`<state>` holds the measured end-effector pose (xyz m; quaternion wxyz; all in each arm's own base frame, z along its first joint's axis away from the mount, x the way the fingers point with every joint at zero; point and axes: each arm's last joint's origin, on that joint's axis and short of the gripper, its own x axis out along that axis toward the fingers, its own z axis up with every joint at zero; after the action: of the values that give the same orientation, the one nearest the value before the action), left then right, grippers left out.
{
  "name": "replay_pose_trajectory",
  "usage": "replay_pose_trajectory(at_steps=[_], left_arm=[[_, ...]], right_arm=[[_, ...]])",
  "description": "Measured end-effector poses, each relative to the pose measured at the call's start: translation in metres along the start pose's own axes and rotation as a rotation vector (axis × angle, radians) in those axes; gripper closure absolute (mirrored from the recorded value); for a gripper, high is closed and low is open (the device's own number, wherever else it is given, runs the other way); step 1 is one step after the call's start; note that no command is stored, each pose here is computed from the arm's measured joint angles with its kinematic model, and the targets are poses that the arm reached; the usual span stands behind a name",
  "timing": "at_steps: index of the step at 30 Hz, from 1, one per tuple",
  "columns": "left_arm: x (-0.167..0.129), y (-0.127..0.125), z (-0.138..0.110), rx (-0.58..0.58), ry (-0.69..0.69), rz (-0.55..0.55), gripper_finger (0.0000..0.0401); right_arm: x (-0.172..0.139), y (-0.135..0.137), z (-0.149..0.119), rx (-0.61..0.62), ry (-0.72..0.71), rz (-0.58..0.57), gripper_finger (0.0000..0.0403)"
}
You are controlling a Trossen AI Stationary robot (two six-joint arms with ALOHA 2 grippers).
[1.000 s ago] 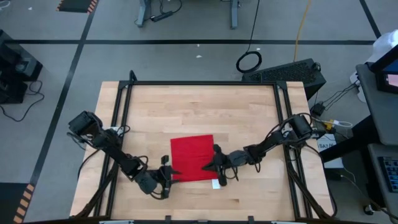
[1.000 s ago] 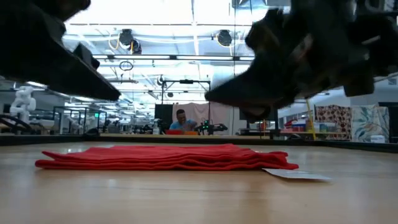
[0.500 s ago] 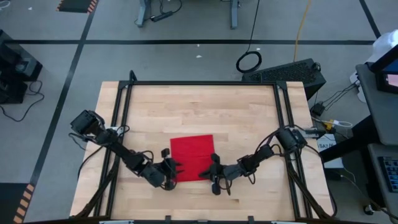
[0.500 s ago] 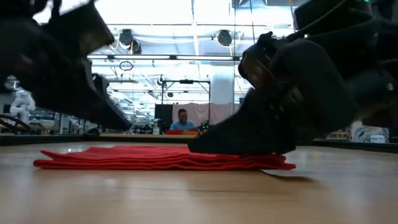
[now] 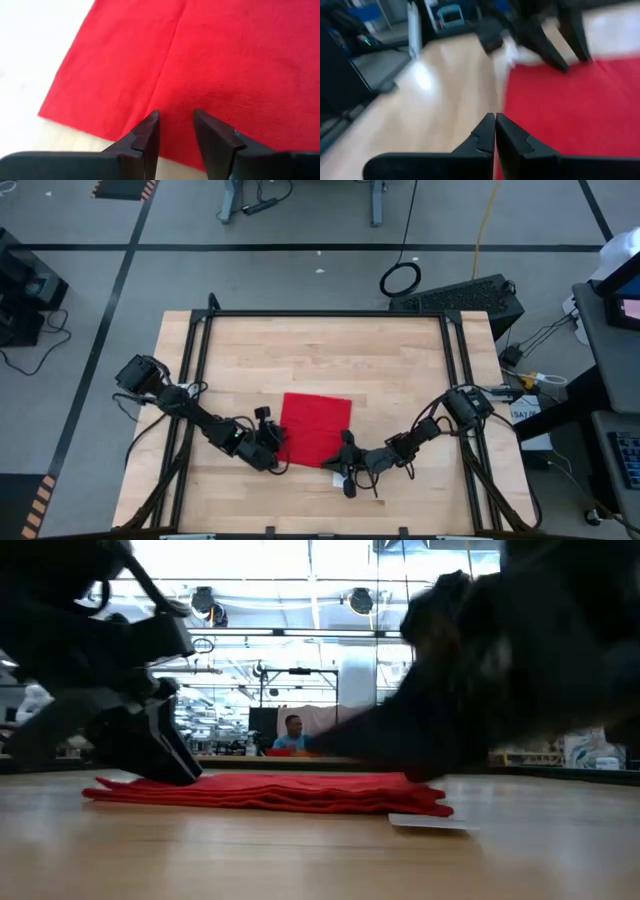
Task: Roll napkin
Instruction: Fold the red napkin
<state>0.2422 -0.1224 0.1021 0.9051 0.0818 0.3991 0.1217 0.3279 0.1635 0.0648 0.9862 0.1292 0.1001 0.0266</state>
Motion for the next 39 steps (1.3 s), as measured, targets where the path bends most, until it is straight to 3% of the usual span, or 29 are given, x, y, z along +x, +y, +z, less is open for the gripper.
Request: replay_pose_trajectory(at_steps=[9, 14, 17, 20, 25, 33, 39], left_arm=[[-0.02, 0.021, 0.029, 0.036, -0.121, -0.024, 0.0274], [-0.045, 0.028, 0.044, -0.022, -0.22, -0.068, 0.0274], [-0.053, 0.023, 0.045, -0.069, -0.231, -0.156, 0.0274], [-0.055, 0.015, 0.041, -0.116, -0.215, -0.201, 0.0274], [-0.04, 0.003, 0.027, -0.117, -0.139, -0.183, 0.0274], [0.002, 0.012, 0.012, -0.1, 0.029, -0.14, 0.0274], [0.017, 0.038, 0.007, -0.07, 0.156, -0.023, 0.0274]], right_arm=[[-0.019, 0.013, 0.066, -0.164, -0.152, 0.026, 0.0397], [-0.037, 0.007, 0.089, -0.257, -0.057, -0.023, 0.0397], [-0.042, -0.002, 0.097, -0.293, 0.032, -0.067, 0.0397], [-0.041, -0.02, 0.097, -0.32, 0.123, -0.135, 0.0397], [-0.028, -0.052, 0.087, -0.307, 0.19, -0.229, 0.0397], [-0.01, -0.102, 0.044, -0.15, 0.316, -0.39, 0.0397], [-0.005, -0.11, 0.026, 0.074, 0.29, -0.439, 0.0397]])
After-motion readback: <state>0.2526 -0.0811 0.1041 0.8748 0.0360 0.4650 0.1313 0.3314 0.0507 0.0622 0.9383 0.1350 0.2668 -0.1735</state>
